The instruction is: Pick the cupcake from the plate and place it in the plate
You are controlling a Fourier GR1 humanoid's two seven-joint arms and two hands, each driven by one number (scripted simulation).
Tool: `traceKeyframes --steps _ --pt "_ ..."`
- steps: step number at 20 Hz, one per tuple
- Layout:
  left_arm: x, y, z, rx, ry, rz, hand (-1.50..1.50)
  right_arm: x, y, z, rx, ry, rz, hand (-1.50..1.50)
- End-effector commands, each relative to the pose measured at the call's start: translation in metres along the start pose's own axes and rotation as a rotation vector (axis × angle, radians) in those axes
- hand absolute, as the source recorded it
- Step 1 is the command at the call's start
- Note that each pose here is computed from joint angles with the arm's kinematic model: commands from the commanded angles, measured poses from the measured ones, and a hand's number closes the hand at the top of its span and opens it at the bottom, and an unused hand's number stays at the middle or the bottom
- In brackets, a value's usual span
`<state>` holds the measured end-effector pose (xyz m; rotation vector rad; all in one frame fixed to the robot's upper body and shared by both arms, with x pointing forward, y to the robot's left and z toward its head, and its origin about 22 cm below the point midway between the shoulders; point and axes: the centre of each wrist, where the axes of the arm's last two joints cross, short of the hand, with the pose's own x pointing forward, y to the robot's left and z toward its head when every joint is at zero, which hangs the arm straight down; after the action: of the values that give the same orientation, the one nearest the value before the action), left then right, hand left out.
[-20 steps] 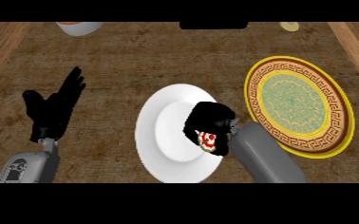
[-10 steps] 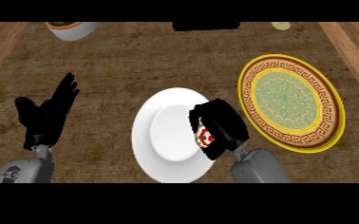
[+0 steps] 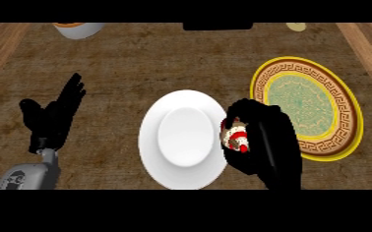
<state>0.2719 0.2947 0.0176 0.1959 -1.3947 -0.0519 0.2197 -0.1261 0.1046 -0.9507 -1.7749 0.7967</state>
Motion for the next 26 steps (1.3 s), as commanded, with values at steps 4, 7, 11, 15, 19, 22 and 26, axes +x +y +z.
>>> traceKeyframes --steps 4,7,11,15,19,22,26 --pt "0.011 -0.006 -0.011 -0.022 -0.018 -0.025 0.00 -0.038 -0.058 0.014 -0.116 0.187 -0.058 1.50" --pt "0.008 -0.002 0.000 -0.032 -0.027 -0.012 0.00 -0.072 -0.047 0.004 -0.139 0.243 -0.055 1.50" --pt "0.012 0.004 -0.015 -0.032 -0.016 -0.019 0.00 -0.104 -0.067 -0.022 -0.166 0.277 -0.054 1.50" --pt "0.006 -0.023 -0.002 -0.030 0.005 -0.007 0.00 -0.148 -0.050 -0.028 -0.136 0.313 -0.029 1.50" --pt "-0.010 0.000 0.003 -0.041 -0.012 -0.008 0.00 -0.195 -0.052 -0.025 -0.034 0.366 0.051 1.50" --pt "0.005 -0.011 -0.007 -0.047 -0.032 -0.014 0.00 -0.212 -0.045 -0.038 0.099 0.370 0.035 1.50" --pt "-0.013 -0.017 0.006 -0.047 -0.015 -0.003 0.00 -0.246 -0.051 -0.038 0.161 0.436 -0.115 -1.50"
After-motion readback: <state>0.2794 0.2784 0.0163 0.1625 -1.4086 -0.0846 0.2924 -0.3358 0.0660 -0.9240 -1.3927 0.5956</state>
